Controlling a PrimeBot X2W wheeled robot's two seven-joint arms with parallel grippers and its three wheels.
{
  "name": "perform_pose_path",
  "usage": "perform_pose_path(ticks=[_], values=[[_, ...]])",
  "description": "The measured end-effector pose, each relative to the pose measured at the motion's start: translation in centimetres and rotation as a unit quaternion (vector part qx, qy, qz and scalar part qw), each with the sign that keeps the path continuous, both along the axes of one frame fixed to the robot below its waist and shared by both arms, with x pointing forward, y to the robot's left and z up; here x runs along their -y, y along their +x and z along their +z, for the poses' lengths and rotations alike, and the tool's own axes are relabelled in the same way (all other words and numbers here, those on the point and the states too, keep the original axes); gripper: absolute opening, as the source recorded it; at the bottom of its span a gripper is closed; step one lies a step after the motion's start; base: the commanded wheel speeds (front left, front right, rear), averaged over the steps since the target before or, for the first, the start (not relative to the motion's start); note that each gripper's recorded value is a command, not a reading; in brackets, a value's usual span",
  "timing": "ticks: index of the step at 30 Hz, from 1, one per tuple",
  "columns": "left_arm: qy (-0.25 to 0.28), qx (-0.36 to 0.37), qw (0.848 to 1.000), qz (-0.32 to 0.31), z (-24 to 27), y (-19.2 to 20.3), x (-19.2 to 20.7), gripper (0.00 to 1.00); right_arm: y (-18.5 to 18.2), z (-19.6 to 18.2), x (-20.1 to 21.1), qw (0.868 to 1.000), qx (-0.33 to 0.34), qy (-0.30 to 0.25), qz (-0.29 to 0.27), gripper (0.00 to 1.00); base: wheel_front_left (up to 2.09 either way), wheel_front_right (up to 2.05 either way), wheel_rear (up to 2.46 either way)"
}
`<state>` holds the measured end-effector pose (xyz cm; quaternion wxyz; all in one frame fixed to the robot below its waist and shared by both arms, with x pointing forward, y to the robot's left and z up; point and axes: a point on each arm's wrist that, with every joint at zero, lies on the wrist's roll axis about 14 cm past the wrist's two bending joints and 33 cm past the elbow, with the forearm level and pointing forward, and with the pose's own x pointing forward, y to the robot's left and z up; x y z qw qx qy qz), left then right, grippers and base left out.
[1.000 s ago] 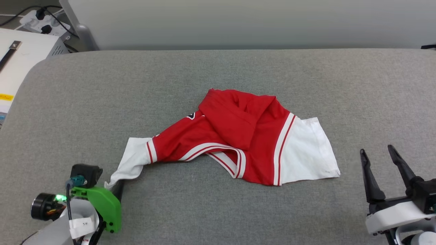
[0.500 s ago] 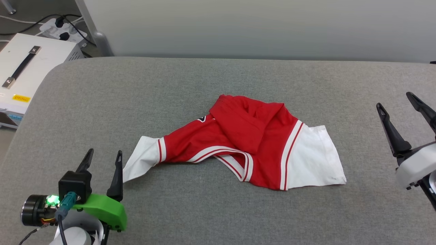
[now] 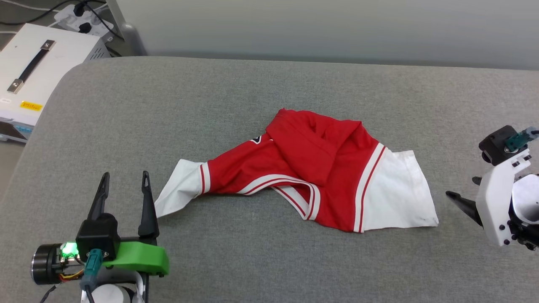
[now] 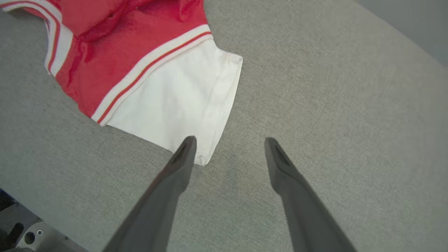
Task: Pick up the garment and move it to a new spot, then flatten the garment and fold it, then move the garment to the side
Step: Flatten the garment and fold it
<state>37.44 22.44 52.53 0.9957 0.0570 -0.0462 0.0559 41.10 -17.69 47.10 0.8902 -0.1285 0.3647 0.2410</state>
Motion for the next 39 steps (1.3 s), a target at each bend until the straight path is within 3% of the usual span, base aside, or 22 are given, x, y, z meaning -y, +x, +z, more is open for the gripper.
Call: perform_pose_path(ticks=[6, 14, 20, 21, 22, 28, 39], values=[[-0.004, 0.012, 1.0, 0.013, 0.1, 0.4, -0.1, 1.0, 0.8, -3.2, 0.6, 0.998, -0.058, -0.028, -0.008, 1.0, 0.0, 0.0, 0.0], [-0.014, -0.011, 1.0, 0.013, -1.9, 0.7, 0.2, 1.0, 0.4, -9.1, -1.4, 0.991, -0.13, -0.003, -0.018, 1.0, 0.0, 0.0, 0.0], [-0.011, -0.021, 1.0, 0.014, -2.7, 0.8, 0.1, 1.0, 0.2, -11.3, -1.6, 0.99, -0.141, -0.009, -0.011, 1.0, 0.0, 0.0, 0.0], [-0.011, -0.022, 1.0, 0.015, -2.7, 0.8, 0.1, 1.0, 0.3, -11.2, -1.6, 0.991, -0.136, -0.004, -0.012, 0.11, 0.0, 0.0, 0.0], [-0.011, -0.022, 1.0, 0.014, -2.8, 0.9, 0.1, 1.0, 0.3, -11.1, -1.6, 0.991, -0.131, 0.003, -0.015, 0.0, 0.0, 0.0, 0.0], [-0.002, -0.015, 1.0, 0.008, -2.3, 0.9, 0.1, 1.0, 0.9, -9.3, -0.6, 0.994, -0.093, 0.036, -0.038, 0.0, 0.0, 0.0, 0.0], [-0.003, -0.008, 1.0, -0.01, -1.8, 0.5, 1.2, 1.0, 2.1, -4.0, 8.1, 0.989, -0.032, 0.038, -0.137, 0.0, 0.0, 0.0, 0.0]])
